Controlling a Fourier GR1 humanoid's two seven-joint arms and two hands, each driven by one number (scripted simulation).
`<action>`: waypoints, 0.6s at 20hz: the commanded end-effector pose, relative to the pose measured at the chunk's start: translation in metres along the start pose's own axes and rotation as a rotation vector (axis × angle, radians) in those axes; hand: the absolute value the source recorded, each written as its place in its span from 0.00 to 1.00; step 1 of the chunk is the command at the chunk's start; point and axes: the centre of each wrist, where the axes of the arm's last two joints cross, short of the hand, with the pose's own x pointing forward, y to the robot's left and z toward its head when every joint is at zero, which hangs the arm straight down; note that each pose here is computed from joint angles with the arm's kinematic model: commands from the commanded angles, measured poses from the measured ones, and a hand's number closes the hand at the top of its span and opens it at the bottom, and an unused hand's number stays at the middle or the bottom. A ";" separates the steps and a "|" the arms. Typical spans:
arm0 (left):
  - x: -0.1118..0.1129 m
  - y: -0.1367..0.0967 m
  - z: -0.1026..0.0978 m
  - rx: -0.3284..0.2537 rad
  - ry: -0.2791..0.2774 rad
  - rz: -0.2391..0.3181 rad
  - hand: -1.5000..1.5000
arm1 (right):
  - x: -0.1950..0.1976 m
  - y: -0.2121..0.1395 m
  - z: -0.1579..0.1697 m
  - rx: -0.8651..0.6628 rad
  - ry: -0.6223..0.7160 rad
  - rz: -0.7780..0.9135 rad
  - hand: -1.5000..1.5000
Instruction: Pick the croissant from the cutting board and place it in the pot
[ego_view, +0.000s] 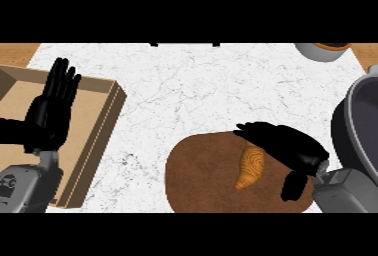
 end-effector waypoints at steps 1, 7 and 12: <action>0.009 0.019 -0.006 -0.005 -0.015 -0.007 0.50 | 0.003 0.007 -0.009 -0.007 0.066 0.045 0.00; -0.003 0.000 -0.005 -0.020 0.000 -0.009 0.50 | -0.017 0.025 -0.032 0.003 0.069 0.021 0.00; 0.006 0.007 0.007 -0.013 -0.007 -0.012 0.50 | -0.012 0.038 -0.046 0.019 0.038 0.017 0.00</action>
